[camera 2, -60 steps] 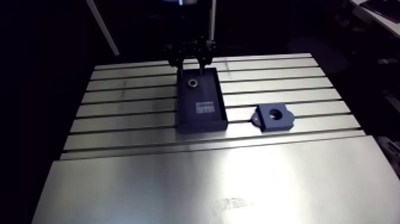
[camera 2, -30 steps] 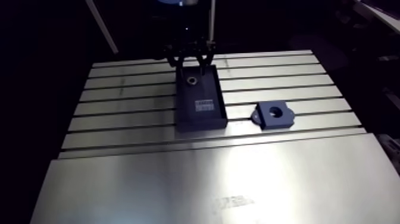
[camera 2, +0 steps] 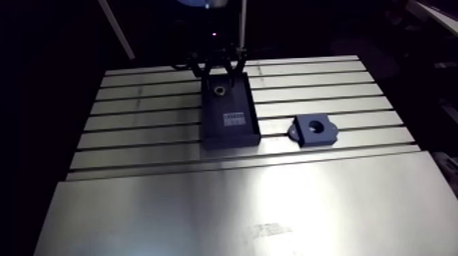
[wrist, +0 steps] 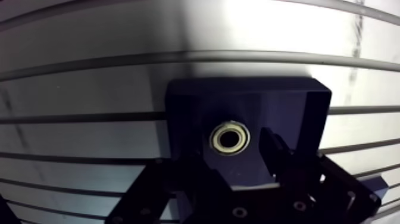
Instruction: Pick up the bearing and press it into the housing until flush.
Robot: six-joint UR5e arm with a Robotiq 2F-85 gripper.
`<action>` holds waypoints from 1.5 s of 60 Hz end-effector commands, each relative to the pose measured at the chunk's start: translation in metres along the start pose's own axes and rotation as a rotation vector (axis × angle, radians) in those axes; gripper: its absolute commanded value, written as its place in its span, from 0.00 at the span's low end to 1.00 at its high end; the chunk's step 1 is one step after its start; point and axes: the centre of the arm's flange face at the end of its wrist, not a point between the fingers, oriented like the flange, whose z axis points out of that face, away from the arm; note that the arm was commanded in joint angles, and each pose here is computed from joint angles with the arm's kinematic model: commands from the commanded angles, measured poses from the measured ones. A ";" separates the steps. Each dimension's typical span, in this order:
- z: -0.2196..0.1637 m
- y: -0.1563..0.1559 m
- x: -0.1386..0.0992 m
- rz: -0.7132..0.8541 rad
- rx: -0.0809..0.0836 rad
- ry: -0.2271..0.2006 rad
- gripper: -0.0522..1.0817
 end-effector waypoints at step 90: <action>0.008 -0.003 -0.006 -0.009 -0.003 -0.008 0.40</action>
